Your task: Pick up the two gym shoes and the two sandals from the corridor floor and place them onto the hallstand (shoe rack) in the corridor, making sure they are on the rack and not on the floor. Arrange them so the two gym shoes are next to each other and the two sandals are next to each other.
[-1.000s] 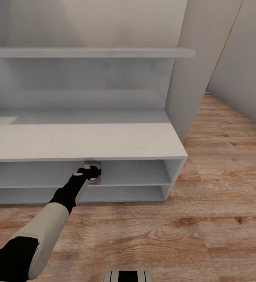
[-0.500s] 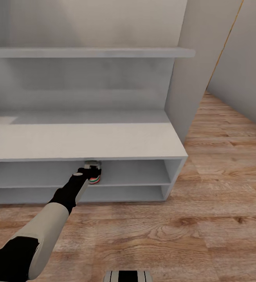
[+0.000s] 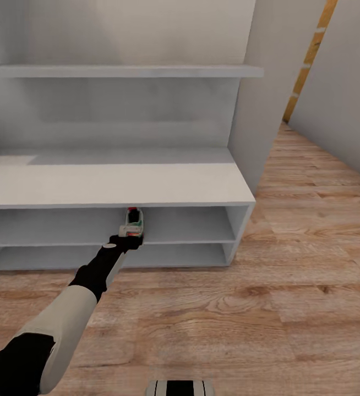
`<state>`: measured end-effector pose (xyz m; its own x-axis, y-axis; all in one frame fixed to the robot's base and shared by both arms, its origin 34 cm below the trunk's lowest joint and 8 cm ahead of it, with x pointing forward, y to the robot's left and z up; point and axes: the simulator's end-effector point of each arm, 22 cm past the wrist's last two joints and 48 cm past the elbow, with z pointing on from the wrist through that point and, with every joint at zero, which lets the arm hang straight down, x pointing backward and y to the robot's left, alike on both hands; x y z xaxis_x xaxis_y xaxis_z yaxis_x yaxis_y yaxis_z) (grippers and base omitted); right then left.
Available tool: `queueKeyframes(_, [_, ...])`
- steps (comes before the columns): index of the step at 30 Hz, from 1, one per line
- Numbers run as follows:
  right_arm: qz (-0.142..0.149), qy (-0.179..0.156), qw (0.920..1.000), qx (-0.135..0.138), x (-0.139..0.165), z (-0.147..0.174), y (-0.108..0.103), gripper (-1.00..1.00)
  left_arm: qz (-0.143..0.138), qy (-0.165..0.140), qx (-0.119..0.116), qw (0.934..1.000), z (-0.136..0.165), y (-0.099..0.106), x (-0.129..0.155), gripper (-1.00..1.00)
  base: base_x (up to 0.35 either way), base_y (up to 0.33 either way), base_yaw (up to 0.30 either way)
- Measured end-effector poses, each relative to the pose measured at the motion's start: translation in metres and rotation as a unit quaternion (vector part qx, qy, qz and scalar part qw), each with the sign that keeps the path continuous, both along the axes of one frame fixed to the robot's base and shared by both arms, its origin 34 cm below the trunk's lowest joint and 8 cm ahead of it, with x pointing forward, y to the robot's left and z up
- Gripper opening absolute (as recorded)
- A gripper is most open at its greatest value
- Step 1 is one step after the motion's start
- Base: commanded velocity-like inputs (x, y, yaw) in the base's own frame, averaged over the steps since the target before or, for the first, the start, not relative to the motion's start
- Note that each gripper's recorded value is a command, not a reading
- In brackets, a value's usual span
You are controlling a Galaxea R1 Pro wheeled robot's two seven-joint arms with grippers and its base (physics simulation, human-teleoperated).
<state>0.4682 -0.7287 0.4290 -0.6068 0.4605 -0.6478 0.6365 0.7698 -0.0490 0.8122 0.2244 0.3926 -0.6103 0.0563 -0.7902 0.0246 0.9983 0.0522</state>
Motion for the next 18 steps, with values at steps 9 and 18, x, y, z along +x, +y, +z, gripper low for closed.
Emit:
queueKeyframes(9, [-0.001, 0.0, 1.0, -0.001, 0.0, 0.001, -0.001, -1.0, 0.007, 0.036, -0.003, 0.9993, -0.045, 0.007, -0.027, 1.0, -0.228, 0.0, 0.0])
queueKeyframes(18, [-0.001, -0.001, 1.0, 0.0, 0.0, 0.001, 0.0, -1.0, 0.002, 0.008, -0.055, 0.9985, -0.115, 0.007, -0.091, 1.0, -0.001, 0.0, 0.0])
